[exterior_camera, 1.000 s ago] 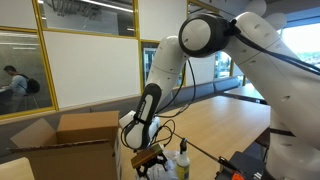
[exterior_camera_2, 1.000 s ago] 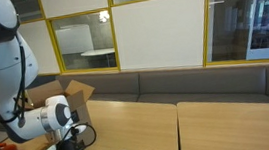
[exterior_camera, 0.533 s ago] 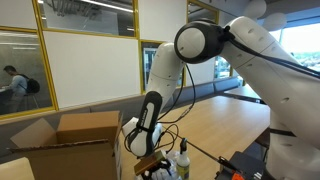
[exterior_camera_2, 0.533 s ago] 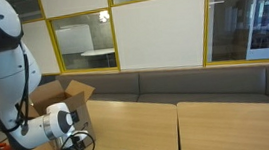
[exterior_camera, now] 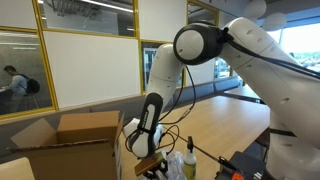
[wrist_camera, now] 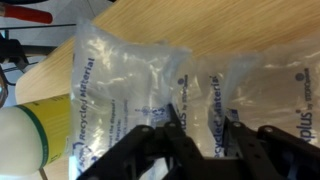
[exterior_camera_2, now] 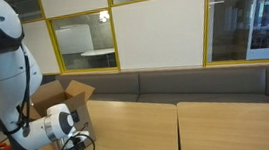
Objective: Pick up the plastics and put them in the box
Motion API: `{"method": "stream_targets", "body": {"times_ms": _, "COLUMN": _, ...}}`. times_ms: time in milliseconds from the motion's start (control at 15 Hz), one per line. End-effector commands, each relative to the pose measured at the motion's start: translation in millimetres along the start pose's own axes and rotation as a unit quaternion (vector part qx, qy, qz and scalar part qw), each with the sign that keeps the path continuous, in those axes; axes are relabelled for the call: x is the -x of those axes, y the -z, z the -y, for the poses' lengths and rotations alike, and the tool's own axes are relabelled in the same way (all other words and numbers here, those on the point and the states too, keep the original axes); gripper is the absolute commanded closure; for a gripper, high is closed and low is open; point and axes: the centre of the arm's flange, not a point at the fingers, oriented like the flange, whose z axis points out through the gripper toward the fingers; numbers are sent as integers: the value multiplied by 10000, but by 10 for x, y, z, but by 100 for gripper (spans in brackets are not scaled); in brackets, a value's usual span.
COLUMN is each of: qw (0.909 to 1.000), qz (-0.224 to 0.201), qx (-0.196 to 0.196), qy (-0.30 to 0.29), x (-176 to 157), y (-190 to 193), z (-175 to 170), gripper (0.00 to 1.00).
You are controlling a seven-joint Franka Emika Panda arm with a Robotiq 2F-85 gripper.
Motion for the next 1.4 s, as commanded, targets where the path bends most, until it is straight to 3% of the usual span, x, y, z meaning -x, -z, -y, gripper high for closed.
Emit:
{"method": "stream_targets", "body": {"times_ms": 0, "qw": 9992, "qz": -369, "qx": -79, "qy": -114, "x": -123, "y": 132, "z": -163, "gripper": 85}}
{"method": "stream_targets", "body": {"times_ms": 600, "qw": 9861, "qz": -1620, "qx": -269, "qy": -270, "x": -1003, "y": 1021, "z": -1096, "gripper": 83}}
{"method": "stream_targets", "body": {"times_ms": 1000, "qw": 9657, "qz": -2559, "qx": -414, "qy": -118, "x": -1515, "y": 1867, "z": -1586, "gripper": 84}}
{"method": "stream_targets", "body": {"times_ms": 1333, "qw": 9482, "qz": -3109, "qx": -655, "qy": 50, "x": -1781, "y": 2450, "z": -1640, "gripper": 84}}
